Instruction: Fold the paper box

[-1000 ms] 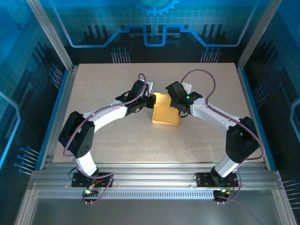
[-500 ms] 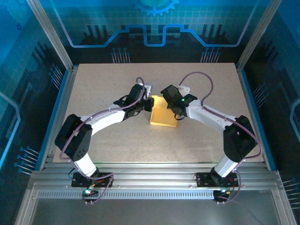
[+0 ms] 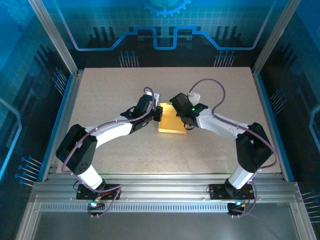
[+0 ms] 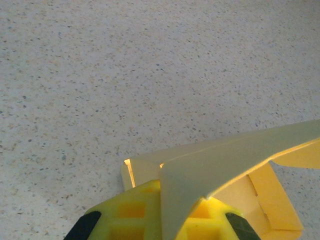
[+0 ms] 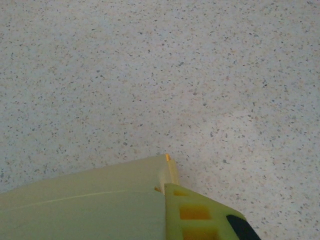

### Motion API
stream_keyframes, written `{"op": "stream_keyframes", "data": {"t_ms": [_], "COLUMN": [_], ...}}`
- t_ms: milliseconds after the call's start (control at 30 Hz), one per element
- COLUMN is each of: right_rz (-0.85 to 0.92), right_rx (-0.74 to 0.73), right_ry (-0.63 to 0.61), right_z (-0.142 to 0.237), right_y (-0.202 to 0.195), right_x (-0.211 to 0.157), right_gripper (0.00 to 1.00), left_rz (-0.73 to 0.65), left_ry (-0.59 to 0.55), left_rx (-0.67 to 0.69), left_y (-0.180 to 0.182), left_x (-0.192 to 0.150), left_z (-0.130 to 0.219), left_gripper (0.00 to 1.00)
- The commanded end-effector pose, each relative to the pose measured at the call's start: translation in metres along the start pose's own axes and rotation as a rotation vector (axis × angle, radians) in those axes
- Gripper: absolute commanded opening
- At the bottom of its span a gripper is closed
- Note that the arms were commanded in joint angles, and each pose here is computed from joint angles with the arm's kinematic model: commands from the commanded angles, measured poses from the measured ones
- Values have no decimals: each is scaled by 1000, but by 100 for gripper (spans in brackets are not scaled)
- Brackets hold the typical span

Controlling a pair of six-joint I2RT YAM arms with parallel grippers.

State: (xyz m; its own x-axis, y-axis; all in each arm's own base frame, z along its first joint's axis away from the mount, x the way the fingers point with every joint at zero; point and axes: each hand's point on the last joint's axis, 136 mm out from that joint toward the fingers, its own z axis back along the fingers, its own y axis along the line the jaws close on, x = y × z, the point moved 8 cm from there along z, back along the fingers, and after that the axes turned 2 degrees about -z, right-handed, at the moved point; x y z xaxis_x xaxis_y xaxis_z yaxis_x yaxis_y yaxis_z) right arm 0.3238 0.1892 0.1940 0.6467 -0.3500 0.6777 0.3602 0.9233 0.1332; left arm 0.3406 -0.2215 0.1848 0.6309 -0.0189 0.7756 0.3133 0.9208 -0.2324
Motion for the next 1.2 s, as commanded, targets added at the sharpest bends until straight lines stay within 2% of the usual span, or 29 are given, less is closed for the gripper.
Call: {"op": "stream_keyframes", "data": {"t_ms": [0, 367, 1167], "right_rz": [2, -16, 61], "right_rx": [-57, -79, 24], "right_ry": [46, -16, -111], "right_z": [-9, -3, -2], "right_y": [-4, -14, -25], "right_x": [-6, -18, -53], "right_gripper": [0, 0, 0], "left_rz": [22, 17, 25], "left_ry": [-28, -48, -107], "left_rx": [-9, 19, 63], "left_y": [-3, -3, 0], "left_x": [4, -9, -47], "left_z": [6, 7, 16], "left_gripper": [0, 0, 0]}}
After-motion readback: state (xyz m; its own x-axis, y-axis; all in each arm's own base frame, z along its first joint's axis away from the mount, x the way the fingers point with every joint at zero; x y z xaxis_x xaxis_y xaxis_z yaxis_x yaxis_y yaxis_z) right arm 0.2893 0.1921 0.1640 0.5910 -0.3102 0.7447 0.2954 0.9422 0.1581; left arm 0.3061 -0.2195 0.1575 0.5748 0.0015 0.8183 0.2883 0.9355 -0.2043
